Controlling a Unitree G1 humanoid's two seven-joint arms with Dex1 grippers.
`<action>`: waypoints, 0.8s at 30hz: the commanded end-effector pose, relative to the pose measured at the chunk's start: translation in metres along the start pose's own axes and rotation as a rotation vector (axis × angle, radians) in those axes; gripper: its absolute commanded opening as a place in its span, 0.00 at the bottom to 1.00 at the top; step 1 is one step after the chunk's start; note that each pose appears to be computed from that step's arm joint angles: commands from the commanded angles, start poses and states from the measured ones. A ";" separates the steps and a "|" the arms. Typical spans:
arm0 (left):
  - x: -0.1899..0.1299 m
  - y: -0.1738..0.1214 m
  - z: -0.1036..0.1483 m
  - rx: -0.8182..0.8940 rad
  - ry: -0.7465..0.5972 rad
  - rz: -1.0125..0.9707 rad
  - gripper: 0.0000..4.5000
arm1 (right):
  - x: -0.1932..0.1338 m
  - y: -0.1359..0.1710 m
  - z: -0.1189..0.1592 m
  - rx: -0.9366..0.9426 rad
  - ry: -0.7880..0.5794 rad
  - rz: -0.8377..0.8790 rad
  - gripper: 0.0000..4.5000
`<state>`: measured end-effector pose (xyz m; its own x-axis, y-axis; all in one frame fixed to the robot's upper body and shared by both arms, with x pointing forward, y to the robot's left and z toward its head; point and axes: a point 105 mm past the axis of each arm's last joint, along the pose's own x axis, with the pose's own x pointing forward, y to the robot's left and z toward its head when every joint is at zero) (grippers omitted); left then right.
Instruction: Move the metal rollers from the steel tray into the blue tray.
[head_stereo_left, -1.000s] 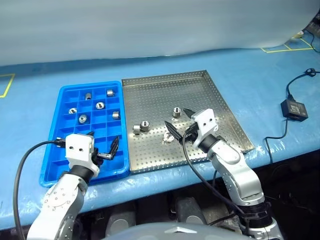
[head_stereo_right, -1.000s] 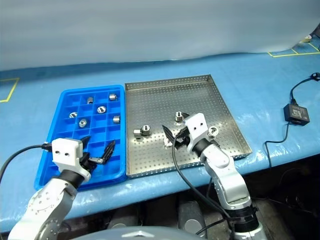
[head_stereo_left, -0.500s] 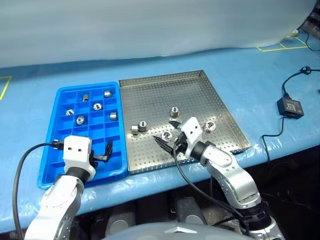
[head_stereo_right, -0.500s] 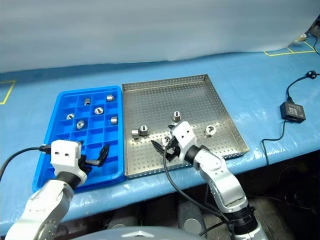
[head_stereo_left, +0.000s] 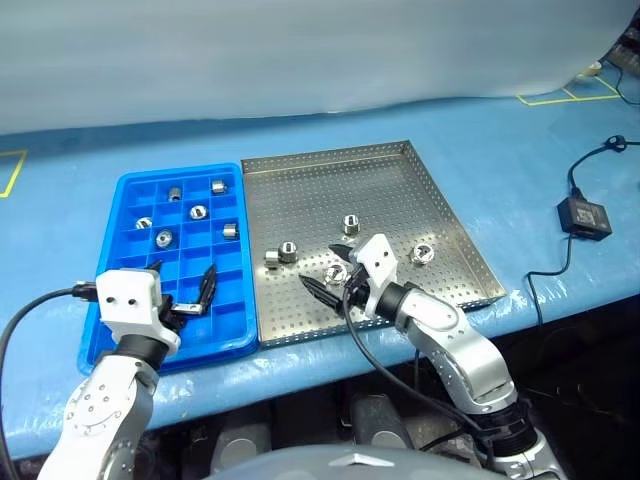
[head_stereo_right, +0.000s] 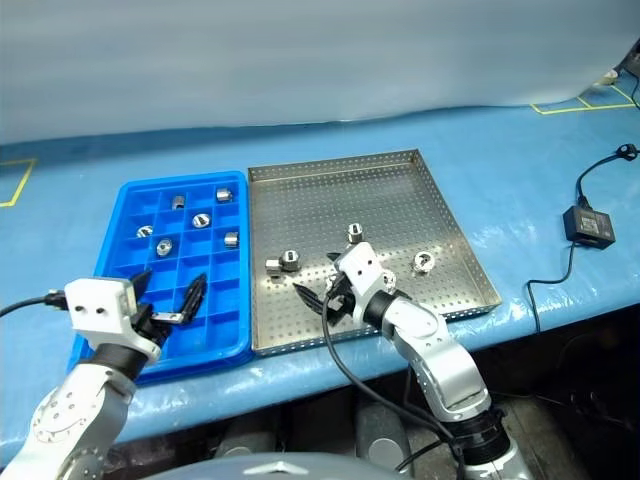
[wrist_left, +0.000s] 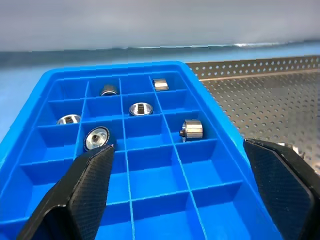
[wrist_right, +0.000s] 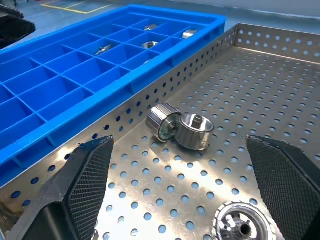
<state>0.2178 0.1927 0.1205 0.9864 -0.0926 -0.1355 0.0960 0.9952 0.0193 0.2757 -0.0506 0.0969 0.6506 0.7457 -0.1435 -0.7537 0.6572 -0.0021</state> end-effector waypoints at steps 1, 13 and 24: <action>0.002 -0.010 -0.006 0.004 0.022 -0.074 1.00 | -0.002 -0.002 0.013 -0.023 -0.034 -0.020 0.99; 0.034 -0.023 0.006 0.131 0.031 -0.228 1.00 | -0.018 -0.020 0.011 -0.042 0.035 -0.099 0.99; 0.116 -0.091 0.021 0.259 0.145 -0.745 1.00 | -0.034 -0.027 0.000 -0.055 0.079 -0.151 0.99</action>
<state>0.3247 0.0996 0.1239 0.6630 -0.6709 -0.3322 0.7317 0.6745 0.0981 0.2766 -0.0979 0.0874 0.7404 0.6149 -0.2716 -0.6507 0.7569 -0.0601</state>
